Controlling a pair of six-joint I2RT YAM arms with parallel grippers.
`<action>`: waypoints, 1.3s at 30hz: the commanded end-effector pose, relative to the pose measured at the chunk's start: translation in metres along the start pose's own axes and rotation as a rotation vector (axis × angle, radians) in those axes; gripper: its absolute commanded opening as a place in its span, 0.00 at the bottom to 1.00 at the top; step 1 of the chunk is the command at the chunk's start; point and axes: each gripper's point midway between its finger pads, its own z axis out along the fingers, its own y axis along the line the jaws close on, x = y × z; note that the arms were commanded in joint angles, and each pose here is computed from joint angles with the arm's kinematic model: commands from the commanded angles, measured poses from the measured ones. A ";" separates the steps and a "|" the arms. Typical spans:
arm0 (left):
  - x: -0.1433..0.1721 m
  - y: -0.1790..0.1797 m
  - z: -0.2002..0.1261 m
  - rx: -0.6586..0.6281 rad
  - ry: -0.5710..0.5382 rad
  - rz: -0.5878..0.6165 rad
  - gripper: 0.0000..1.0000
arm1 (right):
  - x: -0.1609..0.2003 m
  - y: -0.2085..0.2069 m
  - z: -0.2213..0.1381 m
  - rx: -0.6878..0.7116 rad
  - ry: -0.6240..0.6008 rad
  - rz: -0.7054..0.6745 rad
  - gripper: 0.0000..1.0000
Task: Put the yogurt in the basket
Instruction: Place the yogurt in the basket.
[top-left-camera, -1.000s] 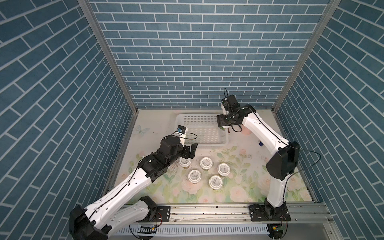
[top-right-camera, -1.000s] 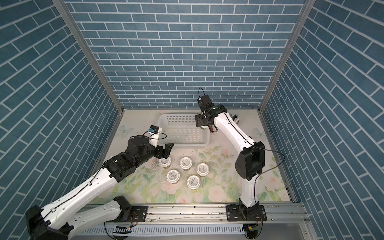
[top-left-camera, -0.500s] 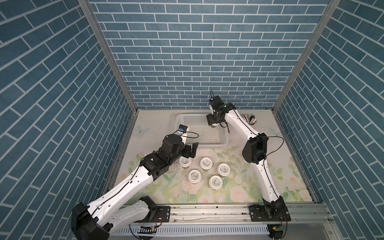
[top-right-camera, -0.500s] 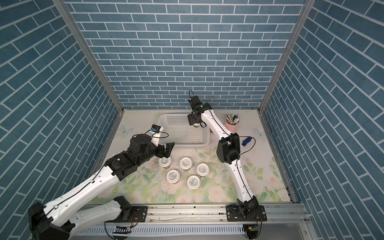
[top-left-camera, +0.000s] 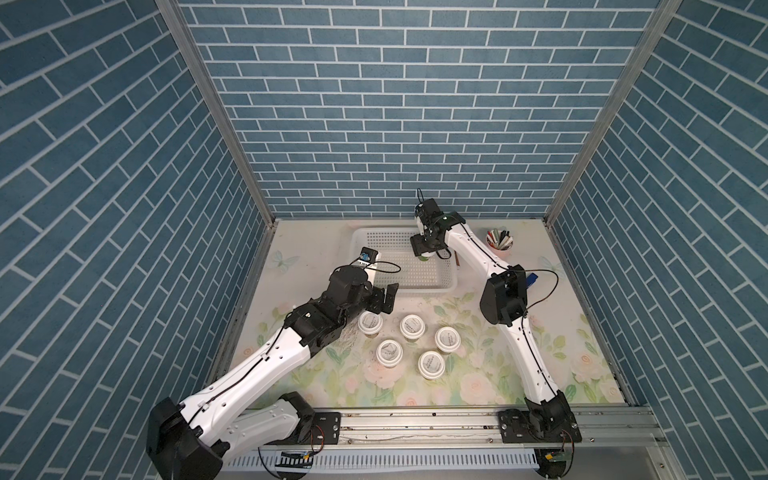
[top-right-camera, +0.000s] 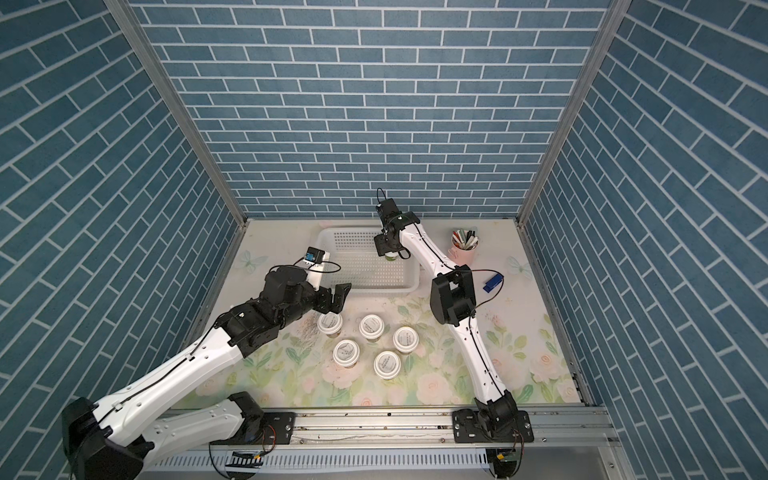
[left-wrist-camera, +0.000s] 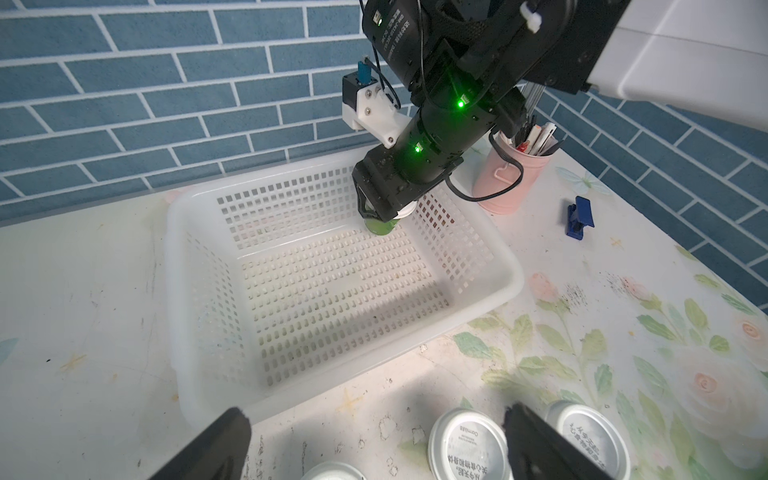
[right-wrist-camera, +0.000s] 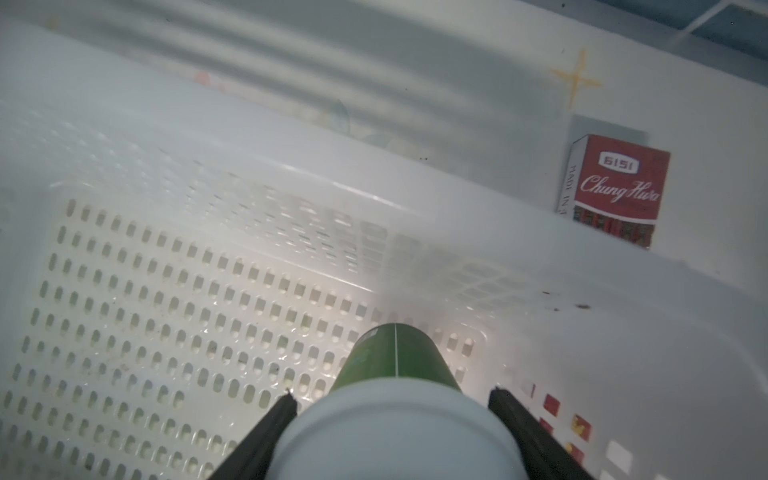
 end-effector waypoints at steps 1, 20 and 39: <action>-0.011 -0.003 -0.004 0.002 -0.023 0.004 1.00 | 0.009 0.000 0.017 -0.005 0.029 -0.030 0.74; -0.016 0.000 -0.007 -0.010 -0.064 -0.017 1.00 | 0.019 0.002 0.027 -0.012 0.053 -0.024 0.87; -0.027 0.009 -0.025 -0.078 0.007 -0.129 1.00 | -0.036 0.019 -0.113 0.058 -0.187 -0.082 0.95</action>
